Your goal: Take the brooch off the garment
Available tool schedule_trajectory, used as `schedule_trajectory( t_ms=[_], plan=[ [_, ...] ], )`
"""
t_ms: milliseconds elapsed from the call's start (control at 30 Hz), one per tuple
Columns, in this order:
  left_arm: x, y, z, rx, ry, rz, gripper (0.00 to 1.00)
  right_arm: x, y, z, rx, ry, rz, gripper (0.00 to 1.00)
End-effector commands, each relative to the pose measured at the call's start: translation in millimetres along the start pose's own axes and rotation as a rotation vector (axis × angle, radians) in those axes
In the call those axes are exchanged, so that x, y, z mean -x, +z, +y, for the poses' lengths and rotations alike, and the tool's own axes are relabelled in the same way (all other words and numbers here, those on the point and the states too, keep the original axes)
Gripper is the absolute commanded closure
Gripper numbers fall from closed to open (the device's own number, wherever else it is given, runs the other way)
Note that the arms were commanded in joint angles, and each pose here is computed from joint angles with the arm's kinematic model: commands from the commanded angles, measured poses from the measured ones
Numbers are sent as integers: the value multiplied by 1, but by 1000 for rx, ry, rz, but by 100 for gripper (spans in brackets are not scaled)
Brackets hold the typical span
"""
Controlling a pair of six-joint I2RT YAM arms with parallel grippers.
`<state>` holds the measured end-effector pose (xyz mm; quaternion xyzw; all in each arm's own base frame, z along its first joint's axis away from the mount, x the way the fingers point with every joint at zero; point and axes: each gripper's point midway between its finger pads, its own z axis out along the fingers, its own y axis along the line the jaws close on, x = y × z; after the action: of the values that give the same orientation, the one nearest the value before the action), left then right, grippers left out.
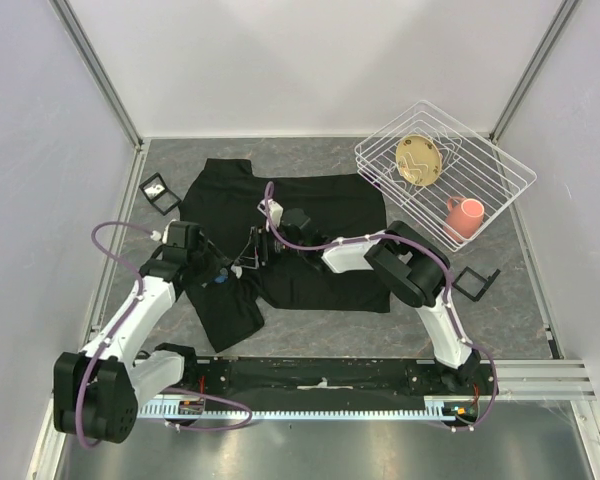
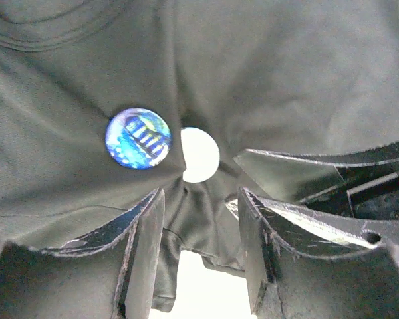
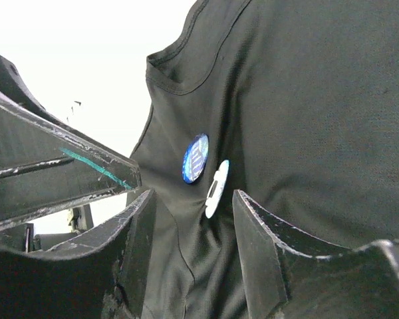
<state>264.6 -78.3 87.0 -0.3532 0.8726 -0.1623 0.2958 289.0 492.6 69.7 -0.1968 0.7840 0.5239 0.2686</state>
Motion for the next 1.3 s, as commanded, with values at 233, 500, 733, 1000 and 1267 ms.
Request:
schedule_trajectory(
  t_ms=[233,500,733,1000,1267],
  plan=[
    [-5,14,-11,-118,-174,174,45,-5,19,-3,3,-26,20,57],
    [-4,27,-7,-72,-269,199,45,-13,26,-4,13,-24,39,69],
    [2,35,-8,-51,-302,202,45,-15,26,-6,8,-23,40,80],
    [3,46,-11,-43,-357,238,45,-18,24,-4,13,-27,41,91],
    [2,47,-18,-67,-404,259,40,-16,22,-3,18,-17,33,100]
  ],
)
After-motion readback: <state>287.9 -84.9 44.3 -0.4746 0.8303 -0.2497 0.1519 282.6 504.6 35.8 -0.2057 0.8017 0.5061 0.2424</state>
